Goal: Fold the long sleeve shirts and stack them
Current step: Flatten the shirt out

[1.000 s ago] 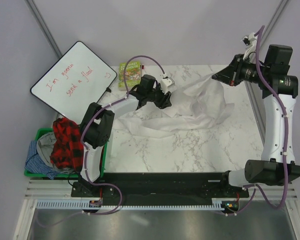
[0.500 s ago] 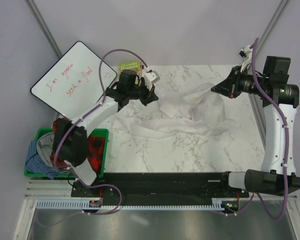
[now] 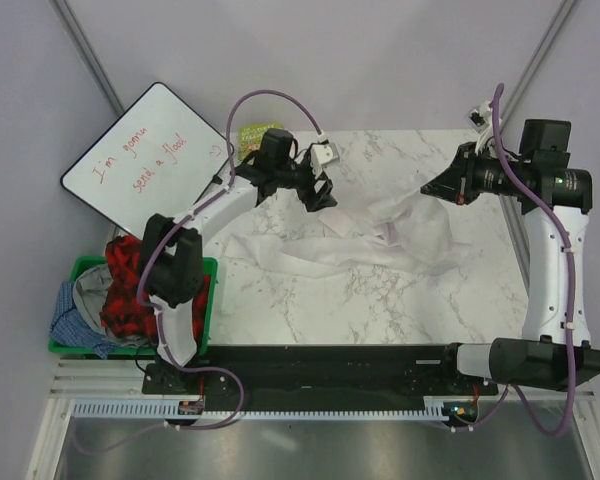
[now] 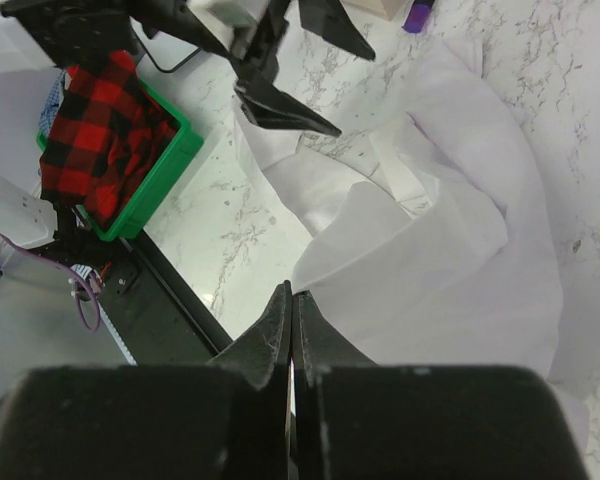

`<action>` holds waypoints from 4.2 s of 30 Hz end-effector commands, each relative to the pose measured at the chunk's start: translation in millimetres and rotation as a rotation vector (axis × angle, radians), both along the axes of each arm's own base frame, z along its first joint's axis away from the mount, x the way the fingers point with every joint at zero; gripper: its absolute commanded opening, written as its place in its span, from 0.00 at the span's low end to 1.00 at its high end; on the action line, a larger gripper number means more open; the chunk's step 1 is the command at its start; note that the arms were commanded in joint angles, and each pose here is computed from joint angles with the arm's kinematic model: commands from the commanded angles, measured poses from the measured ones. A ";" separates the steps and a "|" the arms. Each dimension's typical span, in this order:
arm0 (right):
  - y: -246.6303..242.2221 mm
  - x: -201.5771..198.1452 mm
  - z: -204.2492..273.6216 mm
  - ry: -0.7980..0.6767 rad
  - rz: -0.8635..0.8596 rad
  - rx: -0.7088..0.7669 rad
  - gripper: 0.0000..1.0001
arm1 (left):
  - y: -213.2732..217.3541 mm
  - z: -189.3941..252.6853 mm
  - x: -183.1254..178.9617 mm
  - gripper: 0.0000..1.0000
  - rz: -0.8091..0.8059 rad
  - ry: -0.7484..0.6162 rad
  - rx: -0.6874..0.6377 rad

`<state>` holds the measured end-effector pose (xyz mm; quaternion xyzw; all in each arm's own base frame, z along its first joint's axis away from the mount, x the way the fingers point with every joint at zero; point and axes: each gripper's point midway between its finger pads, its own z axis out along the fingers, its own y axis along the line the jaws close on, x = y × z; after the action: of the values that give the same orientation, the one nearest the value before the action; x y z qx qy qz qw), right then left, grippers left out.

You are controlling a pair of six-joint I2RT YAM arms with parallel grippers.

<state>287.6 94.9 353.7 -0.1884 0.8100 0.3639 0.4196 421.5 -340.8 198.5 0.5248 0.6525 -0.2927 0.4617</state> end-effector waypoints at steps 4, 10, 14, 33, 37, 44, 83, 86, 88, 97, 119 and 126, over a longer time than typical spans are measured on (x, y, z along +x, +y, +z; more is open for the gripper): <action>-0.1 -2.7 7.0 -0.031 0.023 -0.016 0.00 | -33.3 -33.7 5.6 0.85 -0.253 -0.191 0.002; -0.7 -0.7 4.4 -0.020 0.024 -0.020 0.00 | -55.3 -63.6 7.4 0.76 -0.308 -0.194 0.021; -2.5 -0.2 1.4 -0.013 0.021 -0.030 0.00 | -65.6 -58.8 0.3 0.37 -0.283 -0.184 0.000; -33.7 41.9 -11.1 -0.026 -0.107 -0.110 0.00 | -108.7 48.0 150.4 0.44 0.204 -0.381 -0.191; -52.2 80.4 -6.9 -0.065 -0.197 -0.098 0.00 | -68.3 8.6 149.0 0.73 0.321 -0.288 -0.058; -82.7 130.7 -24.6 -0.095 -0.347 -0.121 0.00 | -10.6 -20.2 35.3 0.58 0.061 -0.281 0.063; -106.8 151.5 -67.2 -0.057 -0.413 -0.159 0.00 | -32.0 -143.1 -21.2 0.41 -0.338 -0.423 0.500; -104.6 147.7 -69.2 -0.054 -0.400 -0.159 0.00 | -30.0 -146.9 -12.6 0.44 -0.325 -0.420 0.504; -104.1 146.8 -69.6 -0.056 -0.394 -0.162 0.00 | -27.7 -151.6 -14.0 0.45 -0.335 -0.390 0.493; -109.6 150.4 -73.8 -0.062 -0.402 -0.194 0.00 | -13.7 -178.7 -44.5 0.28 -0.490 -0.066 0.517; -112.7 55.8 -55.6 -0.089 -0.356 -0.344 0.00 | 87.5 3.4 -172.9 0.02 -0.352 0.212 0.234; -105.0 20.8 -104.6 0.014 -0.239 -0.402 0.00 | 140.5 -33.3 -215.9 0.02 -0.276 0.421 0.251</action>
<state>330.9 -14.6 295.1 -0.1377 0.8630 0.1290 0.4687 240.6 -223.2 195.3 0.6423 0.6378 -0.3204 0.2791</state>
